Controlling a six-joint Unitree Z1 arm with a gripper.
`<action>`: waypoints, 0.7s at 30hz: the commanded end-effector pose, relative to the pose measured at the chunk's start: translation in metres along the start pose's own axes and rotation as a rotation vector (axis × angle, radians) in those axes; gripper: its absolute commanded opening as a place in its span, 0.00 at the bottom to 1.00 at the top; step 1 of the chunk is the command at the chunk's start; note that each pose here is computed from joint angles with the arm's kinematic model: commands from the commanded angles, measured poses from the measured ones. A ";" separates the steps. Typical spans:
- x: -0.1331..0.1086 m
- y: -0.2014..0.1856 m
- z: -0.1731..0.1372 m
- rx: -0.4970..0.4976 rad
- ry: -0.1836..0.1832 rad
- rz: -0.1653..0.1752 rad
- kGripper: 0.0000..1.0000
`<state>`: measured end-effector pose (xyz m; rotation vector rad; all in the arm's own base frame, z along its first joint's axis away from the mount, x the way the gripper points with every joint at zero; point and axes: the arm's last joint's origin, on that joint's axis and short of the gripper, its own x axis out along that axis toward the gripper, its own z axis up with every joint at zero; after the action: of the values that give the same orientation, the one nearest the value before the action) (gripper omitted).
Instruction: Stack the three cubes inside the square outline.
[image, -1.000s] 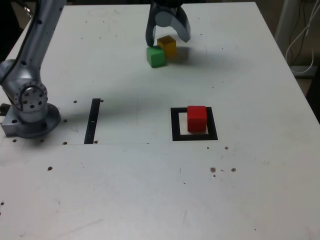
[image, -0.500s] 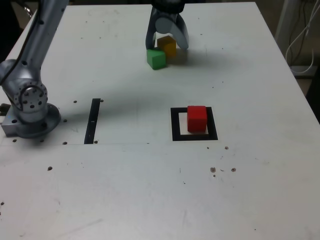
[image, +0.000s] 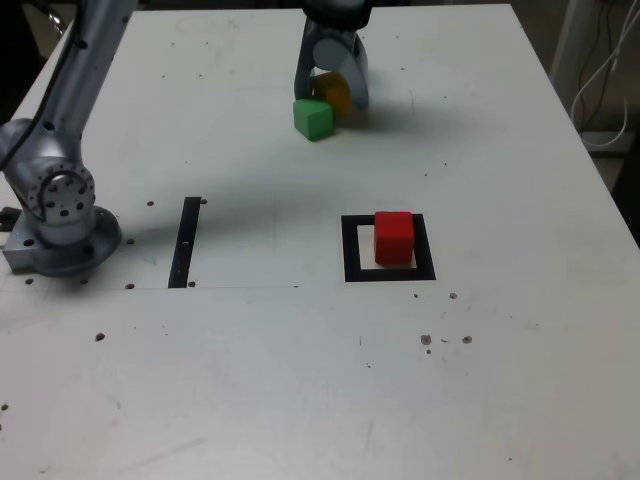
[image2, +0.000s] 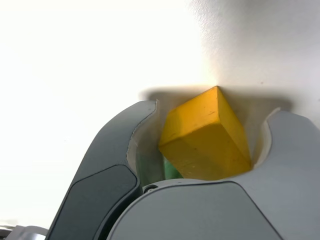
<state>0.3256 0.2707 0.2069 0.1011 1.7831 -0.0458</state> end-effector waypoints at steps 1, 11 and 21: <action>0.004 0.002 0.002 0.000 0.003 0.001 0.51; -0.007 0.002 -0.002 0.001 -0.005 0.019 0.32; -0.037 -0.010 -0.005 0.041 -0.045 0.025 0.19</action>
<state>0.3274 0.2617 0.2370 0.1412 1.7514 -0.0679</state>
